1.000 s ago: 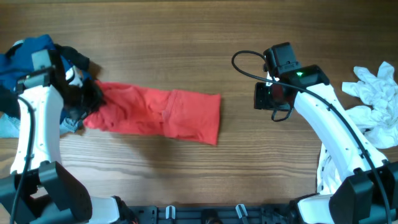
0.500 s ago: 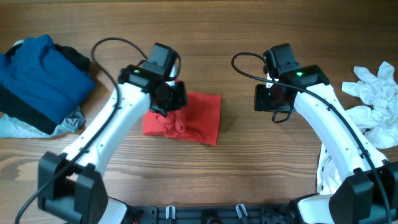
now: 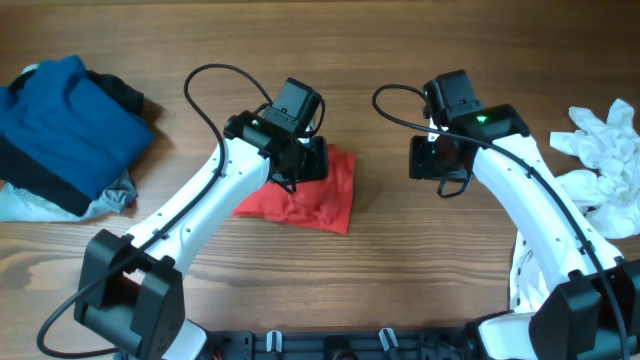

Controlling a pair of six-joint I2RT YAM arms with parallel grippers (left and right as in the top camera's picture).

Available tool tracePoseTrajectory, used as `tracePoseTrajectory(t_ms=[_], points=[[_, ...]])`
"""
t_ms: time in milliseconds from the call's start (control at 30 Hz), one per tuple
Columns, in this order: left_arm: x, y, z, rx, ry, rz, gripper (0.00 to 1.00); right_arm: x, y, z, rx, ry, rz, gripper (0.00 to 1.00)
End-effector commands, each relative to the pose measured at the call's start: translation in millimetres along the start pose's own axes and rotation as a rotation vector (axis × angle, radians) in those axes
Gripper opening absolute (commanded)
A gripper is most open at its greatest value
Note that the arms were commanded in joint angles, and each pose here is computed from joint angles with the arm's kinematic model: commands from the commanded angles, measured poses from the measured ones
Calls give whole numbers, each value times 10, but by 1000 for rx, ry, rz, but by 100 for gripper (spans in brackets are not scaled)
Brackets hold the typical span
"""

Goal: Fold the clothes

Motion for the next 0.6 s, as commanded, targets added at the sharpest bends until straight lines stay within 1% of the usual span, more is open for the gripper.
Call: tracePoseTrajectory(t_ms=[0, 67, 133, 167, 200, 267, 300, 333, 433, 500, 567], points=[[-171, -12, -67, 45, 65, 6, 41, -25, -25, 16, -15, -9, -10, 48], [-339, -136, 32, 24, 61, -63, 41, -25, -28, 19, -17, -13, -12, 48], [-488, -298, 205, -32, 39, -133, 41, -31, -52, 109, -103, -98, -26, 48], [-539, -405, 328, -81, 35, -153, 39, -37, -83, 158, -130, -143, -45, 48], [-555, -480, 427, -116, 27, -163, 36, -39, -103, 160, -121, -144, -56, 48], [-546, -602, 625, -167, -35, -194, 36, -45, -140, 189, -115, -170, -78, 48], [-535, -650, 714, -189, -68, -208, 37, -55, -143, 236, -119, -216, -80, 50], [-524, -700, 811, -214, -97, -216, 44, -63, -139, 281, -131, -261, -79, 51], [-462, -771, 946, -255, -120, -202, 54, -79, -120, 435, -176, -405, -82, 52], [-351, -801, 988, -260, -137, -181, 55, -93, -113, 553, -214, -481, -84, 52], [-265, -858, 991, -236, -137, -183, 55, -67, -110, 648, -239, -497, -80, 52]])
Point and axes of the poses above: each gripper's point midway between its finger pads, its own x axis out along the fingers, its own z axis along the line the jaws close on, y = z × x, the point moved 7 cm from there along -x, back along the fingers, and after that the axes turned 12 degrees about -x, right-handed, at the moved point
